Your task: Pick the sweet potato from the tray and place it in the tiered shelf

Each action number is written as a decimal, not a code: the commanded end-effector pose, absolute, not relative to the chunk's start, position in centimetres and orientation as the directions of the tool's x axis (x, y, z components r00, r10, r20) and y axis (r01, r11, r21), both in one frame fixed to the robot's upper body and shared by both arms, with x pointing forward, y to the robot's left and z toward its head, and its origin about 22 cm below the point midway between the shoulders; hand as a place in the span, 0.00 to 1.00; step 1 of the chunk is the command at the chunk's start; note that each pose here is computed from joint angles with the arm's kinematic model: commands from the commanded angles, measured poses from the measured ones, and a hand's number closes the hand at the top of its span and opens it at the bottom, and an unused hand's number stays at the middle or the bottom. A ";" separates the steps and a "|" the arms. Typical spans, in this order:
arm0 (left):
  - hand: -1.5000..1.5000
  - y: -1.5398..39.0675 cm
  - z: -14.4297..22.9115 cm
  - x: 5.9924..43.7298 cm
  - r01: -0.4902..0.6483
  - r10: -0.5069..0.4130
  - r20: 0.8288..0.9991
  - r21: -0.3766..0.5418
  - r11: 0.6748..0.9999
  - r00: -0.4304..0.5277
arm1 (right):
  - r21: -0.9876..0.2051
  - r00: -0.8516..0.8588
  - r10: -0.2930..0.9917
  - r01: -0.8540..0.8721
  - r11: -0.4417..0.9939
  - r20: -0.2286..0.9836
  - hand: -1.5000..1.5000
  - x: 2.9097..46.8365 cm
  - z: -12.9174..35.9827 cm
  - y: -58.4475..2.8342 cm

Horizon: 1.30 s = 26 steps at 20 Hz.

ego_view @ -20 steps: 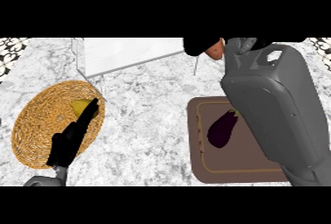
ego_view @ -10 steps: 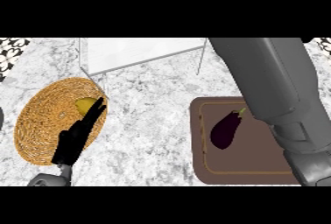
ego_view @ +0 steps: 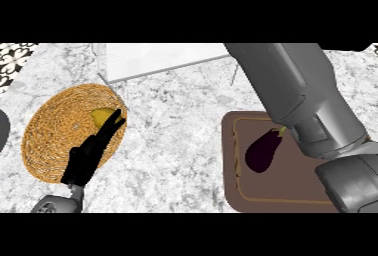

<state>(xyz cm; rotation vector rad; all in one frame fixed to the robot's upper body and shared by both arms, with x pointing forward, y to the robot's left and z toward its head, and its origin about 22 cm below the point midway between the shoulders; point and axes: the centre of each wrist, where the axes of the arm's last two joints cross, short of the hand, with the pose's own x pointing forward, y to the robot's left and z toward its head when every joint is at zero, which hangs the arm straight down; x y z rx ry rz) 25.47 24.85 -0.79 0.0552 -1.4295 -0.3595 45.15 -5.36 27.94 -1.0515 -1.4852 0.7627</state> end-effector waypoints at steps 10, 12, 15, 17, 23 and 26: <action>0.50 23.8 -1.5 25.5 0.224 -0.301 0.943 0.266 0.938 0.140 | -0.487 0.104 0.488 -0.036 0.873 0.867 0.00 46.1 24.9 -4.5; 0.50 23.5 -1.4 25.7 0.232 -0.287 0.947 0.249 0.940 0.146 | -0.375 0.088 0.375 -0.024 0.927 0.923 0.00 46.3 24.3 -5.0; 0.50 23.4 -0.7 26.2 0.237 -0.295 0.947 0.260 0.936 0.124 | -0.274 0.043 0.273 0.029 0.961 0.961 0.00 46.5 23.5 -5.6; 0.50 23.2 -1.2 25.4 0.239 -0.293 0.948 0.258 0.936 0.123 | -0.215 0.013 0.215 0.070 0.974 0.977 0.00 46.5 24.2 -5.4; 0.50 24.7 -1.4 25.1 0.209 -0.293 0.943 0.258 0.943 0.160 | -0.084 -0.133 0.137 0.341 0.936 0.982 0.00 47.1 25.7 -8.3; 0.50 25.0 -2.1 24.9 0.201 -0.285 0.941 0.248 0.948 0.184 | -0.031 -0.173 0.127 0.473 0.881 0.977 0.00 47.6 25.5 -11.4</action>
